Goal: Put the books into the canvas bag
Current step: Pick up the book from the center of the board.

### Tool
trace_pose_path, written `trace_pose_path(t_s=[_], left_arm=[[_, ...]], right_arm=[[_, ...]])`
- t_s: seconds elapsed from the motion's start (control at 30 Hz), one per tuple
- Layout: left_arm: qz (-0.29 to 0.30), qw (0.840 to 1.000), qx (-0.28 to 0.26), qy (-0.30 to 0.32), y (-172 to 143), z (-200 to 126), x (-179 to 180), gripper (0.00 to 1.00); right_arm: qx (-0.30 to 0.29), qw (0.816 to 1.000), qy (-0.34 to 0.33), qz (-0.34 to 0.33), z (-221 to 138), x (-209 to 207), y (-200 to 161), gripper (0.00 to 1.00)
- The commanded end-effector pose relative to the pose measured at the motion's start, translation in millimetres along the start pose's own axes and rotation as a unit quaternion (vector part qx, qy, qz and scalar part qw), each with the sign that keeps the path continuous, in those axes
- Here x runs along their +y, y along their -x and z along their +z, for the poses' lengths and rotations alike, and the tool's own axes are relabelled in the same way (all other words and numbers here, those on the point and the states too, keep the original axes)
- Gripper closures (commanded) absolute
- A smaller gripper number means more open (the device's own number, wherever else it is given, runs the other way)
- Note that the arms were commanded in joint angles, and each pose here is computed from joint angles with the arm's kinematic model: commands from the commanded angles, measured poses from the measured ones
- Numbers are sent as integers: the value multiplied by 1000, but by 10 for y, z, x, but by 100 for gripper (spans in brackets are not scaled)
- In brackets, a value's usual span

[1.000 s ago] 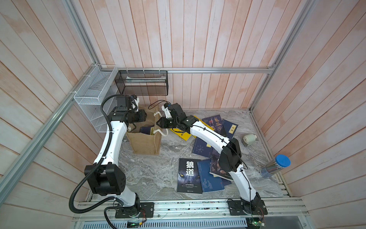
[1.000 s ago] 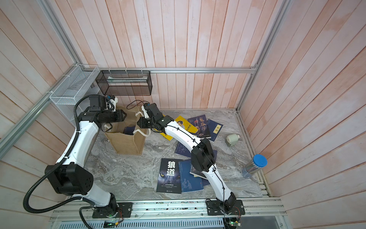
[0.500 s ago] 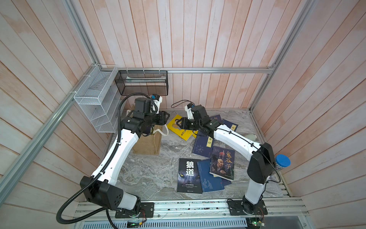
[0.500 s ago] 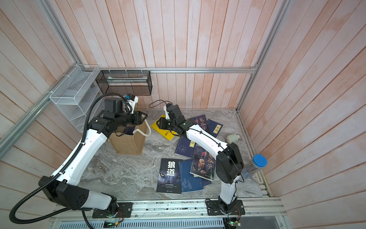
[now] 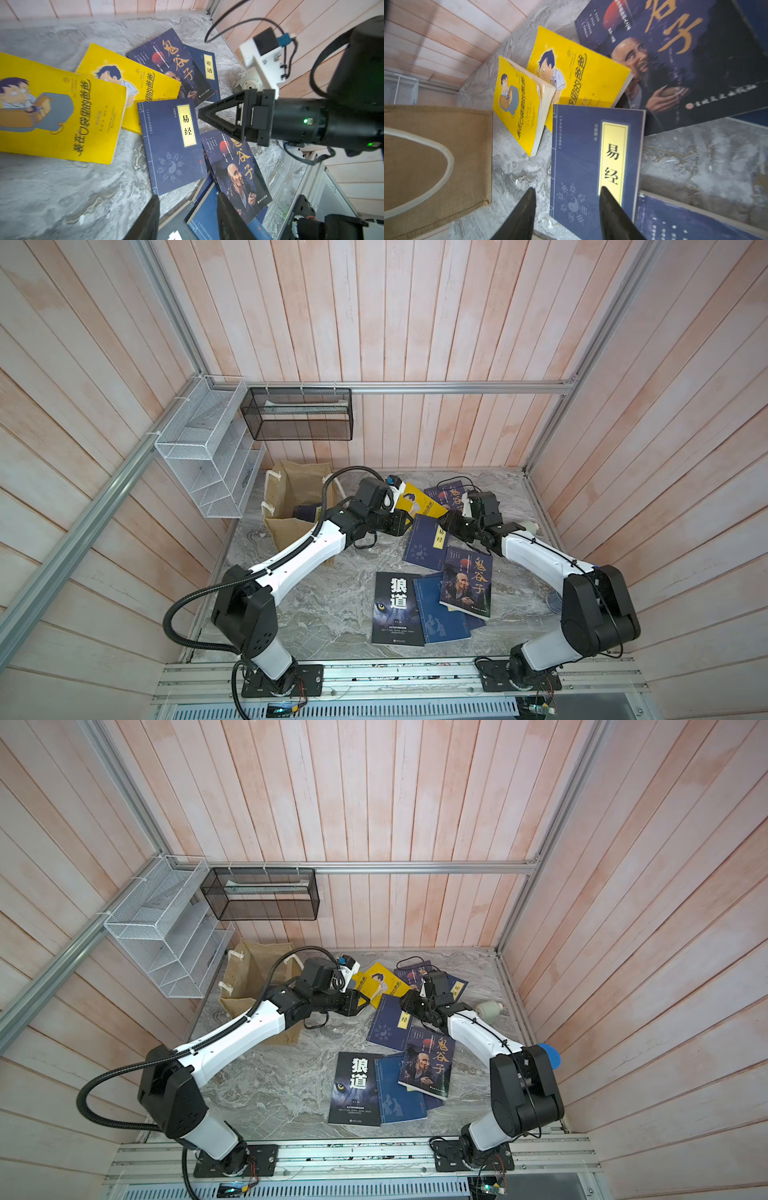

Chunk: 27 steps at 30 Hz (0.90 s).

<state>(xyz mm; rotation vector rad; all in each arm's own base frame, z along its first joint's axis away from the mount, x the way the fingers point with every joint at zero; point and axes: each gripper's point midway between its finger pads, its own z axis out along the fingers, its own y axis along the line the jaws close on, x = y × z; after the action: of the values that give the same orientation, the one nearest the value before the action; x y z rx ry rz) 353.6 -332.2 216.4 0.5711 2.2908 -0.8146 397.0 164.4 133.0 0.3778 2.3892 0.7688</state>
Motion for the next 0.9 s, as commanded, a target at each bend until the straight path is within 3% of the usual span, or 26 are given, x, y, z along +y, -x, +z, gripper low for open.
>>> trace_pose_path(t_s=[0.0,0.33,0.87], left_arm=[[-23,999,10,-28,-89,282,-1,52],[-65,992,100,-35,-680,994,281,52],[-104,981,166,12,-1353,1338,717,52]], right_arm=[[14,1000,8,-4,97,-155,-13,48],[48,998,22,34,332,-492,-104,46],[87,989,107,44,563,-456,-387,45]])
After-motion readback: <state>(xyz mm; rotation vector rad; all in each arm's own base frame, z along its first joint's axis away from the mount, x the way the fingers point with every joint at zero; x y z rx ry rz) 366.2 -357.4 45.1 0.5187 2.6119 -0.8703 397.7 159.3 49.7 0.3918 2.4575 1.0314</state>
